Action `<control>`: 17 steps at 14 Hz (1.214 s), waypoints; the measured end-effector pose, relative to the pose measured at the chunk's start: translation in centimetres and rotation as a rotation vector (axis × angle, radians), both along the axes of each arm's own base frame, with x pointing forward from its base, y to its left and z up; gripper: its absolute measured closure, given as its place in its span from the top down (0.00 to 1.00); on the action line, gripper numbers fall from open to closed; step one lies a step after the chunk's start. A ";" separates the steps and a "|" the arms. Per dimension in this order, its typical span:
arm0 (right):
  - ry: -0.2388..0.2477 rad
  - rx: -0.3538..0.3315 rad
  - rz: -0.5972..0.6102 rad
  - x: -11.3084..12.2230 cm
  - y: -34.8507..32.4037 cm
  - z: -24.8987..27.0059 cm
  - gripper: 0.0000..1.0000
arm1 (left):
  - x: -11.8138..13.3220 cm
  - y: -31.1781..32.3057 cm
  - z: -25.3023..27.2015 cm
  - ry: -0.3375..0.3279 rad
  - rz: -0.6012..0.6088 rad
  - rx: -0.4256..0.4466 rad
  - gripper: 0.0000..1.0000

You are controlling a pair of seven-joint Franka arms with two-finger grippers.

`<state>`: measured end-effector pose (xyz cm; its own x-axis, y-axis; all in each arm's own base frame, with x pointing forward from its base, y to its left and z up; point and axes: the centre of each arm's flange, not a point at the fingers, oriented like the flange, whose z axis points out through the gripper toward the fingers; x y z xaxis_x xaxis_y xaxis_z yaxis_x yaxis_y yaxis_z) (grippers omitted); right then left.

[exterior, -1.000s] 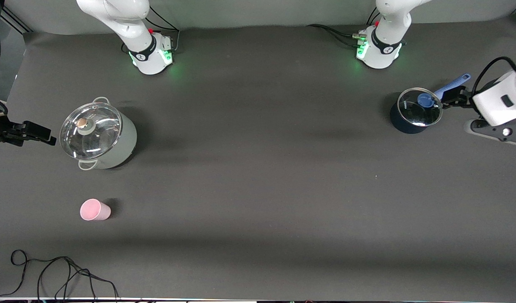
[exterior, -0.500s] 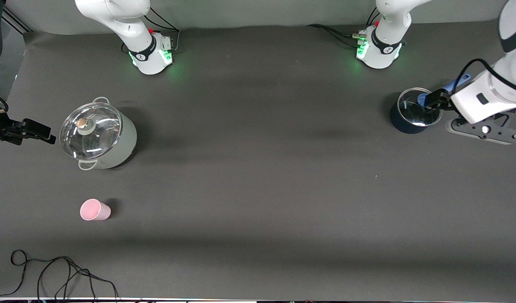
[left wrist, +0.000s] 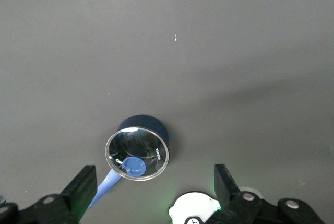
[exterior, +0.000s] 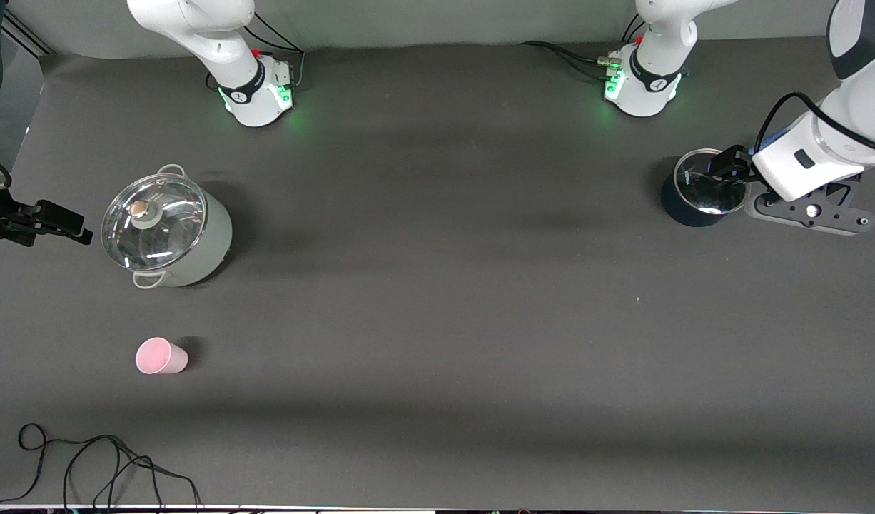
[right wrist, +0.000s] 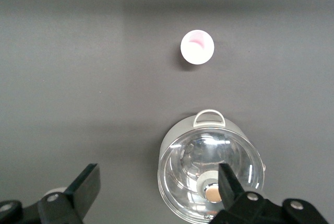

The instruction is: Transfer pink cup from left to right arm

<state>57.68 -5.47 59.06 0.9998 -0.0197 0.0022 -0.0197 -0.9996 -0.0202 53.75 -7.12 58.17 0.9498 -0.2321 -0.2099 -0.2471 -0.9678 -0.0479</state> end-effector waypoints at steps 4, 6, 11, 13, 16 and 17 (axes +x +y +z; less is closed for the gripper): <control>-0.006 0.000 0.005 -0.1 0.3 0.3 1.00 | -0.3 0.2 0.1 -0.030 0.006 -0.003 1.00; -0.006 0.000 0.006 -0.1 0.3 0.3 1.00 | -0.2 0.0 0.3 -0.059 0.003 -0.009 1.00; -0.006 0.000 0.006 -0.1 0.3 0.3 1.00 | 0.1 -0.5 0.6 -0.092 -0.007 -0.017 1.00; -0.005 0.000 0.007 -0.1 0.4 0.3 1.00 | 0.1 -0.1 0.6 -0.088 -0.005 -0.015 1.00; -0.003 0.000 0.010 -0.1 0.5 0.2 1.00 | 0.4 1.4 0.5 -0.089 -0.011 -0.023 1.00; -0.002 0.000 0.011 -0.1 0.5 0.2 1.00 | 0.6 1.9 0.6 -0.102 -0.004 -0.032 1.00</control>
<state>57.58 -4.92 59.31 0.9999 -0.0090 0.0046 -0.0089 -0.9998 -0.0205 54.34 -5.18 58.75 0.9648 -0.2414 -0.1041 -0.2468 -0.9682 -0.0417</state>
